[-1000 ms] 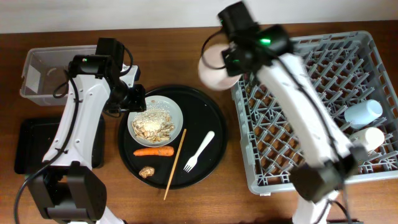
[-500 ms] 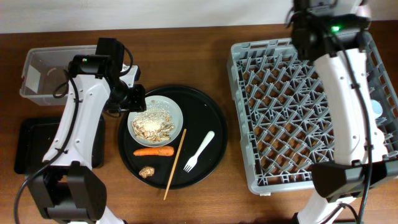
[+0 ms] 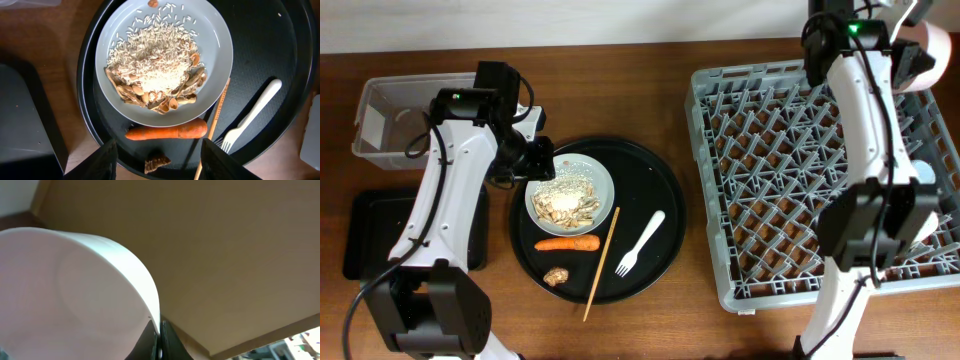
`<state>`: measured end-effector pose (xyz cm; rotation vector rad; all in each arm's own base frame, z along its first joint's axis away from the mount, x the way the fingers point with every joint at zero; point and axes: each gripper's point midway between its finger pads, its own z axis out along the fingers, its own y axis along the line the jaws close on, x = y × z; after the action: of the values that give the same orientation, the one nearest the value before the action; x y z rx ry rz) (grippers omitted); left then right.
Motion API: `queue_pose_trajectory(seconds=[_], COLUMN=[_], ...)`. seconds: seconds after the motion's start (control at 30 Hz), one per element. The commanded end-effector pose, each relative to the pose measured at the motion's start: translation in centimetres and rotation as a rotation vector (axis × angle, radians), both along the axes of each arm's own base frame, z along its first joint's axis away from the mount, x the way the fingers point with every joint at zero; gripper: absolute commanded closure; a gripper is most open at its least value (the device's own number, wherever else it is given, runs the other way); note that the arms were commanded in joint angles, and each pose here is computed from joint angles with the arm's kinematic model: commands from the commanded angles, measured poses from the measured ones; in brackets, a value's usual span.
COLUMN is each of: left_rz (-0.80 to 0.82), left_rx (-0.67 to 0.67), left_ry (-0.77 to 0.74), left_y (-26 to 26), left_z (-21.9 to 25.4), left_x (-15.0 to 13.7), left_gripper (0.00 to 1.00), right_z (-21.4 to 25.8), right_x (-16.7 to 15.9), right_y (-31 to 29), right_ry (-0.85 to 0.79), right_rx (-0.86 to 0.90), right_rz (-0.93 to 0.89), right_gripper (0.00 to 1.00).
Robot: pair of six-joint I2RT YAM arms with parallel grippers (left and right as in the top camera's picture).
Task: Sort waste into correct bins and load items into the dishwasher rack
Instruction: 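Lift the pink bowl and set it in the rack's back right area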
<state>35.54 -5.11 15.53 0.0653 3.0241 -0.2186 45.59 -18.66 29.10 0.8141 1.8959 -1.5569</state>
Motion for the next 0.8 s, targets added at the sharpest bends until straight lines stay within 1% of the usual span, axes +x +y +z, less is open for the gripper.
queue_pose_trajectory(seconds=[0.0,0.13,0.2,0.4,0.47,0.67,0.77], left_rz=[0.003,0.003,0.003,0.003,0.003,0.002,0.003], left_rx=[0.004,0.004,0.003,0.004,0.004,0.004,0.004], left_ry=[0.002,0.003,0.003,0.002,0.002,0.001,0.001], left_y=[0.2,0.2,0.2,0.2,0.2,0.2,0.2], left_z=[-0.1,-0.1,-0.1,-0.1,-0.1,-0.1,-0.1], left_x=[0.2,0.2,0.2,0.2,0.2,0.2,0.2], left_gripper=[0.47,0.47,0.47,0.47,0.47,0.47,0.47], right_z=[-2.5,-6.3,-7.5,-12.1,-13.1,-17.9,-19.0], right_x=[1.0,2.1,2.5,3.4,3.2,1.5,1.0], right_y=[0.0,0.6,1.1,4.1,4.7,6.9,8.0], right_ry=[0.052,0.129,0.155,0.209,0.225,0.36,0.405], right_rx=[-0.031,0.024,0.038,0.152,0.162,0.249,0.299], right_rz=[-0.014,0.015,0.029,0.1,0.108,0.143,0.161], right_gripper=[0.96,0.96,0.96,0.96,0.96,0.96,0.95])
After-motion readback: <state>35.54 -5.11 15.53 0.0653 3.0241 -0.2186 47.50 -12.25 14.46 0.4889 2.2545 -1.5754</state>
